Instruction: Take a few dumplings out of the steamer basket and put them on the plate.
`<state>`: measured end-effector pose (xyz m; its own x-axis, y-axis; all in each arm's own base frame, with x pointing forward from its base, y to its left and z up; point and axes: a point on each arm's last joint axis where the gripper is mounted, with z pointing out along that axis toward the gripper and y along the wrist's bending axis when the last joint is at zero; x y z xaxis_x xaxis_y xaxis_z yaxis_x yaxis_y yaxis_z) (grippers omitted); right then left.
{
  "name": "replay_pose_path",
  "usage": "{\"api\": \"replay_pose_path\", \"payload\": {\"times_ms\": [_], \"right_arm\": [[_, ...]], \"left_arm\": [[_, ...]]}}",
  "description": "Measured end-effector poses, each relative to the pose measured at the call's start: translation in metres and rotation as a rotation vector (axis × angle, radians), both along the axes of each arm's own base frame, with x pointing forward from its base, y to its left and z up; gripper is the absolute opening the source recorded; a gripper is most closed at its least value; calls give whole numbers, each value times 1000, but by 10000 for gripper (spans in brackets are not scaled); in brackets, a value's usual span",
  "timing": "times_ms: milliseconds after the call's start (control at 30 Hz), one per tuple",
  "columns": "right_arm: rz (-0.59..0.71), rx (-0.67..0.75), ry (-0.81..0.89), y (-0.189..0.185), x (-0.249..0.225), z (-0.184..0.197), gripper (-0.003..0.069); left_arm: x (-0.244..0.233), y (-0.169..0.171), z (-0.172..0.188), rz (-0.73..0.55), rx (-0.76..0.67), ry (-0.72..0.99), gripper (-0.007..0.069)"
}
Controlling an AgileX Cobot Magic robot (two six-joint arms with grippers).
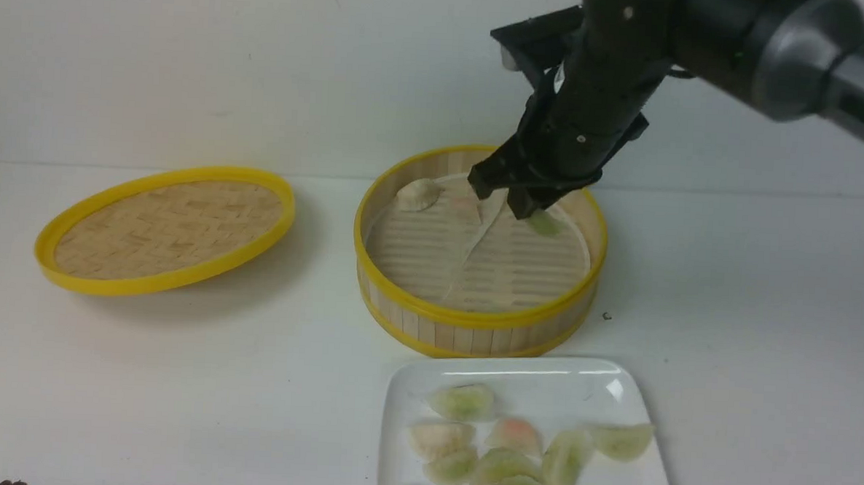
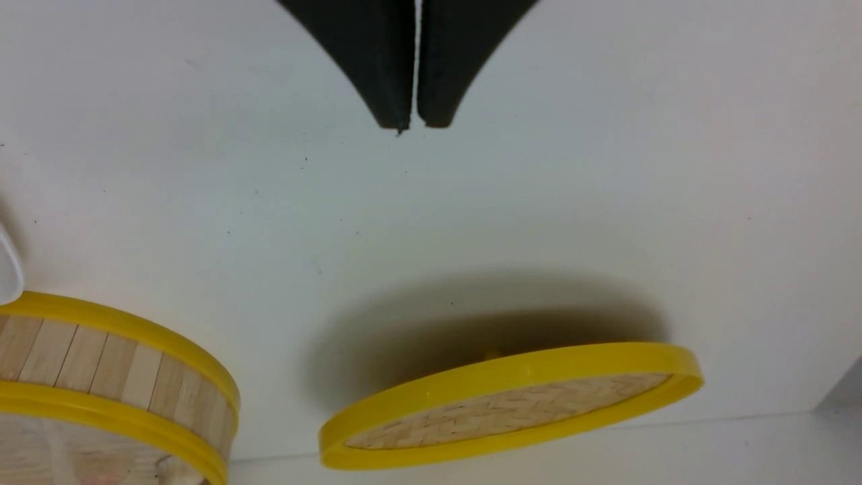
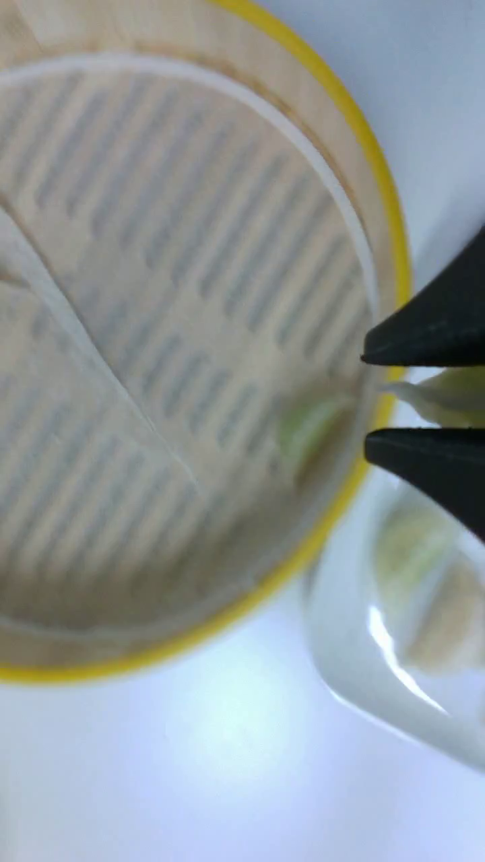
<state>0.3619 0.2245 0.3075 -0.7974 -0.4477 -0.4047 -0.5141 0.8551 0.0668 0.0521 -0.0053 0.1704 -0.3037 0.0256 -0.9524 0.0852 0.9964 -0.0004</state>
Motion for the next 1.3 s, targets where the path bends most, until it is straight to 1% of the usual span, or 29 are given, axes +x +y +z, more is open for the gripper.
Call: {"api": "replay_pose_path", "payload": {"times_ms": [67,100,133,167,233,300,333,400,433,467,500,533,567,600,633,667,700,733,867,900,967,1033,1133,1167,1267,1300], "right_arm": [[32,21,79,1,-23,-8,94],[37,28,87,2,-26,-8,94],[52,23,147,3,-37,-20,94],[55,16,163,3,-40,-25,94],[66,-21,247,3,-51,-51,94],[62,-64,285,1,-52,-77,94],[62,-66,283,2,-52,-78,96],[60,-95,284,2,-47,-97,131],[58,-100,287,3,-45,-103,167],[58,-101,288,4,-45,-104,182],[58,-109,296,4,-43,-110,253],[58,-112,296,4,-42,-111,300],[59,-112,294,5,-42,-111,300],[60,-113,290,5,-41,-109,357],[62,-109,278,6,-40,-104,384],[63,-103,263,5,-40,-97,387],[65,-96,246,4,-41,-88,375],[65,-83,224,2,-44,-76,345],[47,-15,98,-15,-68,-8,150],[31,14,41,-25,-80,19,80],[-5,68,-55,-41,-101,57,22],[-34,140,-172,-62,-129,94,-3],[-73,235,-317,-90,-165,122,-12],[-86,296,-407,-106,-187,132,-13],[-103,378,-522,-131,-221,132,-13],[-112,444,-609,-145,-241,119,-13]], "left_arm": [[0,0,0,0,0,0,-6],[0,0,0,0,0,0,-6],[0,0,0,0,0,0,-6],[0,0,0,0,0,0,-6],[0,0,0,0,0,0,-6],[0,0,0,0,0,0,-6],[0,0,0,0,0,0,-6],[0,0,0,0,0,0,-6],[0,0,0,0,0,0,-6],[0,0,0,0,0,0,-6],[0,0,0,0,0,0,-6],[0,0,0,0,0,0,-6],[0,0,0,0,0,0,-6],[0,0,0,0,0,0,-6],[0,0,0,0,0,0,-6],[0,0,0,0,0,0,-6],[0,0,0,0,0,0,-6],[0,0,0,0,-1,0,-6],[0,0,0,0,-1,0,-6],[0,0,0,0,-1,0,-6],[0,0,0,0,-1,0,-6],[0,0,0,0,-1,0,-6],[0,0,0,0,0,0,-6],[0,0,0,0,0,0,-6],[0,0,0,0,0,0,-6],[0,0,0,0,0,0,-6]]}}
